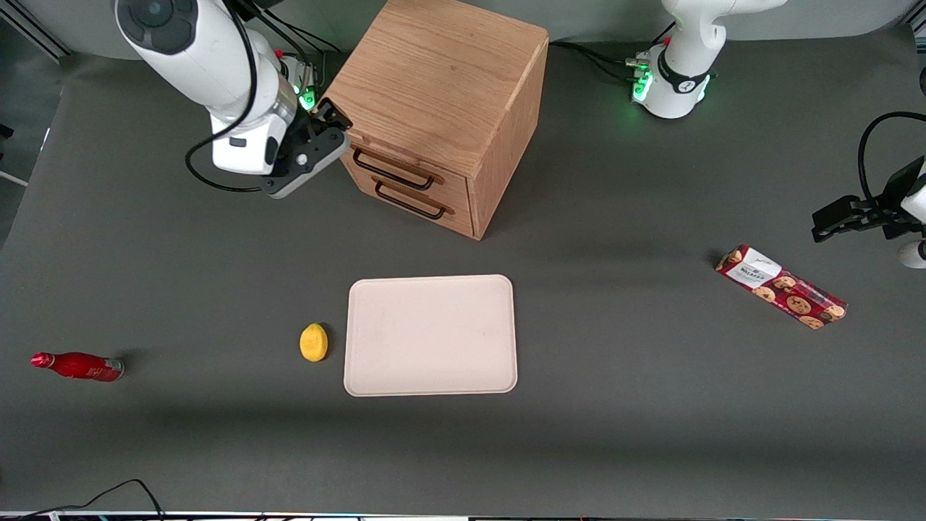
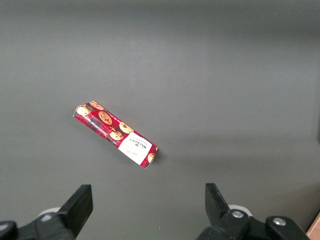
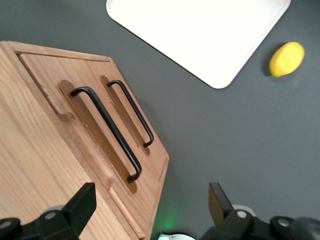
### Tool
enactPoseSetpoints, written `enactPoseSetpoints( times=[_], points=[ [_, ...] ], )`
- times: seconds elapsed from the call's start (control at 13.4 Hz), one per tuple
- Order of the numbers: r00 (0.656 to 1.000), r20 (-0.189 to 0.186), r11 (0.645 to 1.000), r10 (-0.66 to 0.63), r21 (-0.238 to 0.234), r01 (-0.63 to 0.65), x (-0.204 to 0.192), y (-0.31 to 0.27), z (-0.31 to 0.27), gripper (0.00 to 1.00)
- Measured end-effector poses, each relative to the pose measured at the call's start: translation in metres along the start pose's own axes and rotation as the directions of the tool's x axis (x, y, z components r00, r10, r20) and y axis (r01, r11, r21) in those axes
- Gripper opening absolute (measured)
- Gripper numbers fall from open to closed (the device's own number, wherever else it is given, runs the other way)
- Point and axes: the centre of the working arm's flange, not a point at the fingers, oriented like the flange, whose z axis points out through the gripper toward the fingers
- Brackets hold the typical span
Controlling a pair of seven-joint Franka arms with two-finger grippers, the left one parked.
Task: Open upper drawer
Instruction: 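Move the right gripper to the upper drawer's black handle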
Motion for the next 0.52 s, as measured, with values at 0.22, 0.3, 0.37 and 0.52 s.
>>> enactPoseSetpoints(
  times=[0.22, 0.3, 0.37, 0.52],
  points=[
    [1.0, -0.001, 0.999, -0.009, 0.031, 0.009, 0.005, -0.008, 0.006, 1.0],
    [1.0, -0.003, 0.998, -0.011, 0.056, 0.012, 0.007, -0.012, 0.008, 1.0],
    [1.0, -0.001, 0.996, -0.012, 0.087, 0.012, 0.009, -0.016, 0.01, 1.0],
    [1.0, 0.007, 0.992, -0.01, 0.123, 0.009, 0.013, -0.019, 0.016, 1.0]
  ],
)
